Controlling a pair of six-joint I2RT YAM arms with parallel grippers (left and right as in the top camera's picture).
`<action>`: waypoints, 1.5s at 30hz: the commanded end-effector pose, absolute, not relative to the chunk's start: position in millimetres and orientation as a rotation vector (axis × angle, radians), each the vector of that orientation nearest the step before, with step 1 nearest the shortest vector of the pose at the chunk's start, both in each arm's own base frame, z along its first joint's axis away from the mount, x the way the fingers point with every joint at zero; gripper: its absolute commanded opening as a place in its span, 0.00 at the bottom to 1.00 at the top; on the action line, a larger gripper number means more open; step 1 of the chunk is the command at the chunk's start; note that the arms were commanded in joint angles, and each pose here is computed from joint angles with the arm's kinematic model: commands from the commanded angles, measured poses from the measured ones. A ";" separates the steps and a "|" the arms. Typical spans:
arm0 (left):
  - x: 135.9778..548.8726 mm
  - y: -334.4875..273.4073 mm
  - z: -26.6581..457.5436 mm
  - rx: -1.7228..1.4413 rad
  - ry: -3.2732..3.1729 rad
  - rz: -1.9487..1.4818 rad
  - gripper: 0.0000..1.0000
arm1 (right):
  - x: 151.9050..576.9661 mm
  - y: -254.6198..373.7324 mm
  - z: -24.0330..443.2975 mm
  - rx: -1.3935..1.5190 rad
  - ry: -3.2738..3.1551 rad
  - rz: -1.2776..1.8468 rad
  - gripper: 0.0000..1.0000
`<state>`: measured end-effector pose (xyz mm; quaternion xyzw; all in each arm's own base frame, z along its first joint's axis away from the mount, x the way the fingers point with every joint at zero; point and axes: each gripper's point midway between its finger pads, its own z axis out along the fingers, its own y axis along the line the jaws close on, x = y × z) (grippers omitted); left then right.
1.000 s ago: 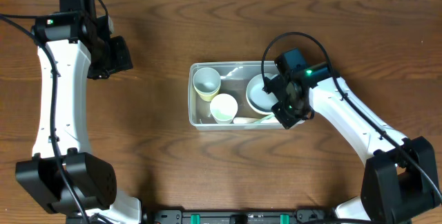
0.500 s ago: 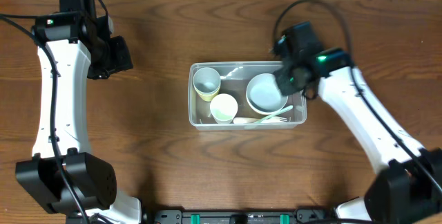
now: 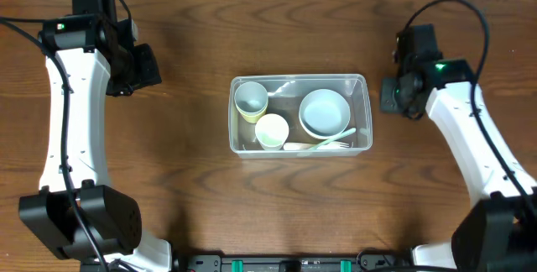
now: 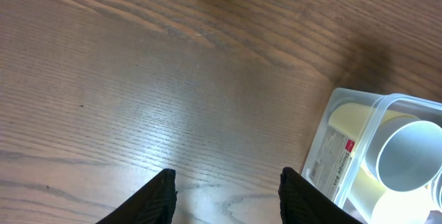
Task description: Pack container
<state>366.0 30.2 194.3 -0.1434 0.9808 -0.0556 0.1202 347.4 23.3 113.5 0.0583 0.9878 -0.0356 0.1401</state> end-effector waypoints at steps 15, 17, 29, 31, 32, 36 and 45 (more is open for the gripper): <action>362.1 27.6 195.8 -0.407 2.868 -0.175 0.49 | 340.4 92.5 93.8 -0.208 2.849 0.445 0.01; 362.1 27.6 195.8 -0.407 2.868 -0.175 0.49 | 341.1 93.2 94.2 -0.209 2.845 0.450 0.01; 362.1 27.6 195.8 -0.407 2.868 -0.175 0.49 | 343.3 94.1 95.1 -0.217 2.833 0.454 0.01; 362.1 27.6 195.8 -0.407 2.868 -0.175 0.49 | 343.7 94.1 95.2 -0.217 2.832 0.454 0.01; 362.1 27.6 195.8 -0.407 2.868 -0.175 0.49 | 343.8 94.7 95.4 -0.229 2.828 0.456 0.01; 362.1 27.6 195.8 -0.407 2.868 -0.175 0.49 | 344.5 98.3 97.0 -0.258 2.814 0.483 0.01; 363.1 27.8 196.1 -0.379 2.866 -0.172 0.49 | 369.8 88.8 108.5 -0.249 2.711 0.373 0.01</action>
